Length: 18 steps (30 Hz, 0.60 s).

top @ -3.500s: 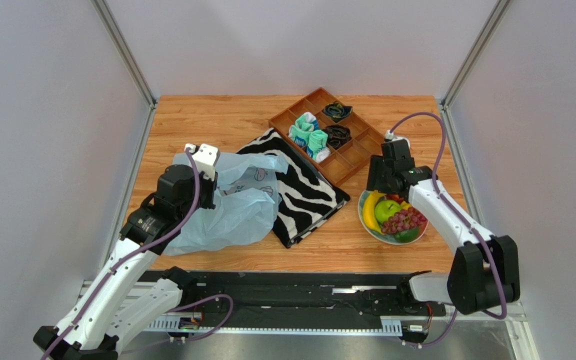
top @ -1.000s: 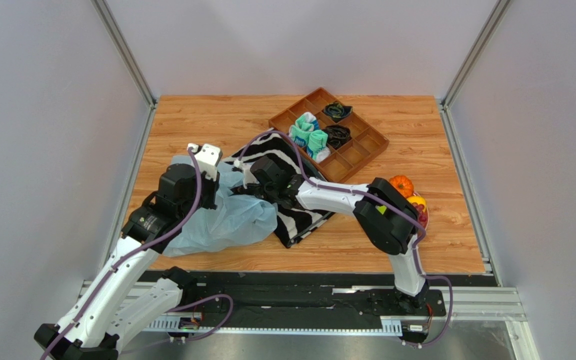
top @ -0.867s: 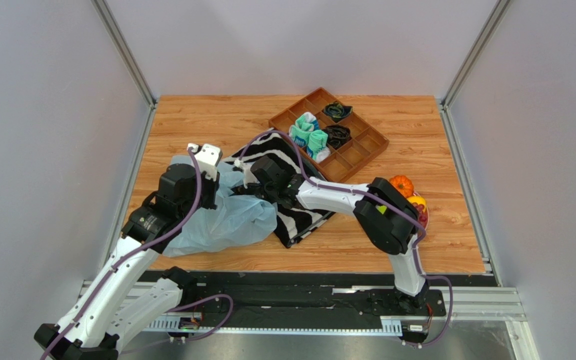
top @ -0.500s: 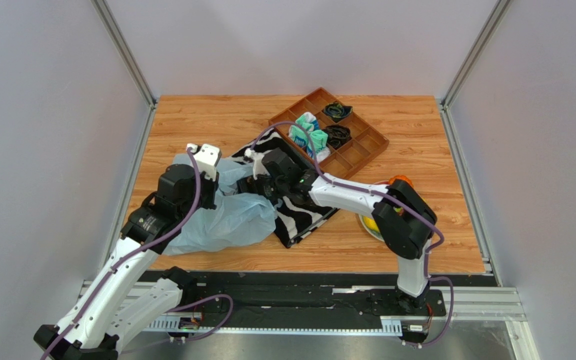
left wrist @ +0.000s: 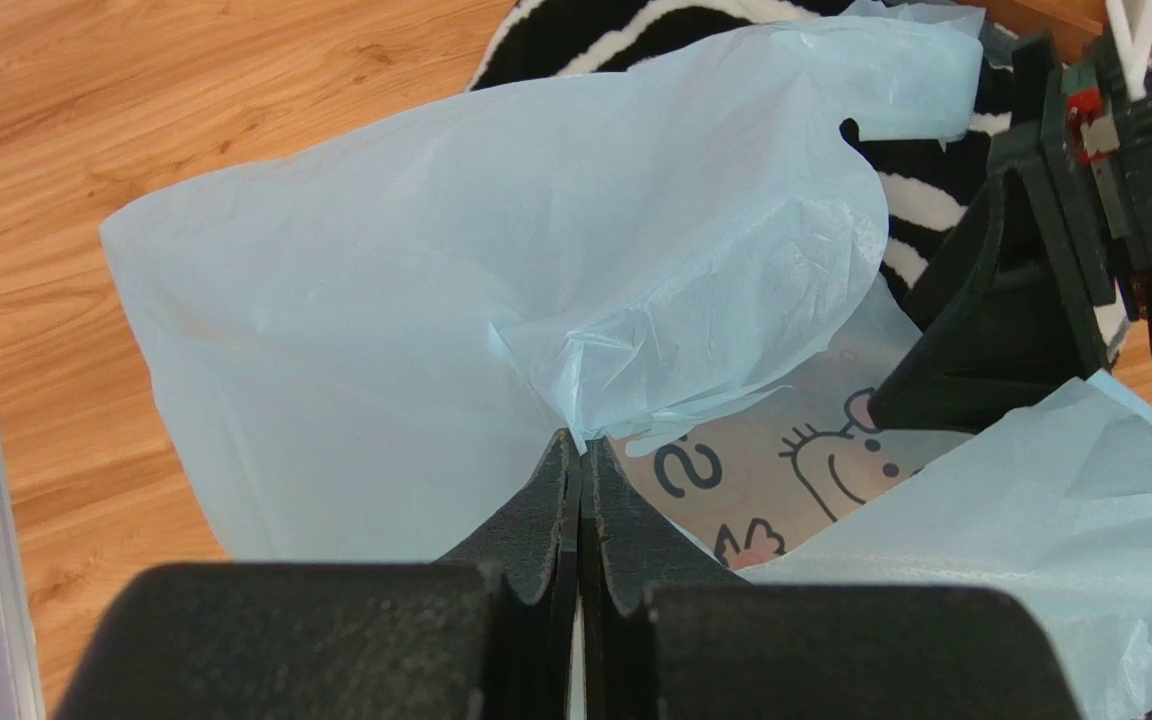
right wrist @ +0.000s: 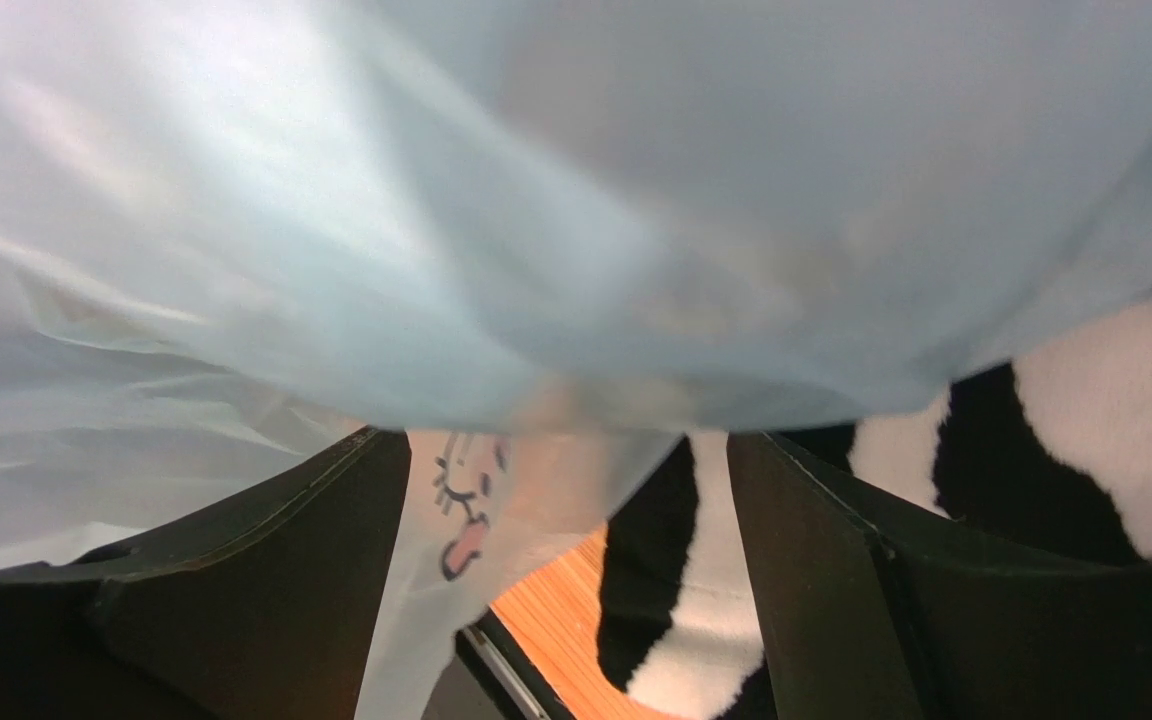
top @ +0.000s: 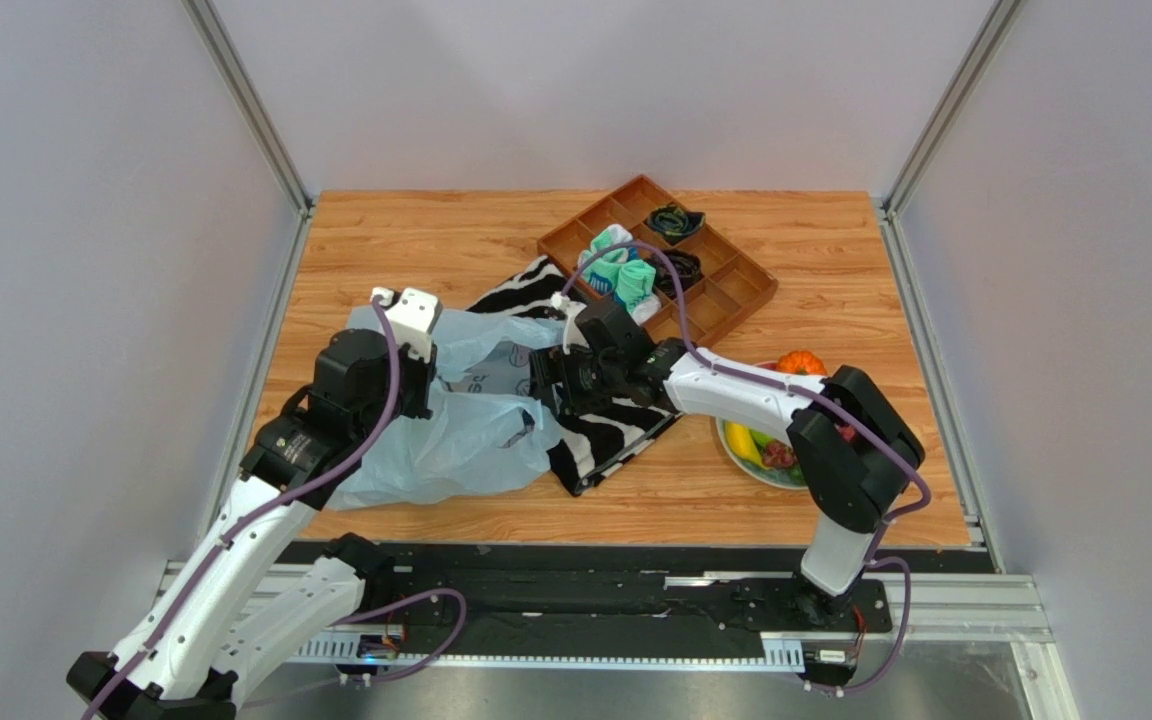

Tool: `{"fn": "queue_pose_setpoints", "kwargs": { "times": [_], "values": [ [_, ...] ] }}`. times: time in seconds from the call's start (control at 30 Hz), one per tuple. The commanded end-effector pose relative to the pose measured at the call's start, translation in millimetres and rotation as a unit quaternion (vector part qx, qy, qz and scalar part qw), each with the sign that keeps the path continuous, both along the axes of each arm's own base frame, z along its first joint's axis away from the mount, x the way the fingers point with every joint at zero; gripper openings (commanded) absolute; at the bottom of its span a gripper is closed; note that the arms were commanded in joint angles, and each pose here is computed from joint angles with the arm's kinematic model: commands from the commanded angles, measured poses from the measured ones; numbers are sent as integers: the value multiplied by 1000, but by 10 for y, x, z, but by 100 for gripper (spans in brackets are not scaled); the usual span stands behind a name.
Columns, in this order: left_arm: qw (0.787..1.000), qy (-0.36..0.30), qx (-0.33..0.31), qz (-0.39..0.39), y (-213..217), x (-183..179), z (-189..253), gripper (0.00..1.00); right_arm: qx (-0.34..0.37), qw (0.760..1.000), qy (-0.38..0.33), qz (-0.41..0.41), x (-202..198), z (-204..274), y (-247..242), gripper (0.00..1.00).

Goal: Place the fruits into the plastic bag

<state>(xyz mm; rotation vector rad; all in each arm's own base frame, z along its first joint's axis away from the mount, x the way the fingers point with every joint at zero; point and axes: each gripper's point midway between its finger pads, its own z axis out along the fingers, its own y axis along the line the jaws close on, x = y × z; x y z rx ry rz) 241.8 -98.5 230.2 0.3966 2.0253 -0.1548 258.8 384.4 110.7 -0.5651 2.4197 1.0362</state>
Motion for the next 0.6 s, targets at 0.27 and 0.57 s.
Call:
{"fn": "queue_pose_setpoints", "kwargs": {
  "times": [0.27,0.57],
  "values": [
    [1000,-17,-4,-3,-14,23,125,0,-5,999,13,-32,-72,-160,-120,80],
    [1000,-16,-4,-4,-13,23,118,0,63,998,12,-1,4,35,212,54]
  ]
}}
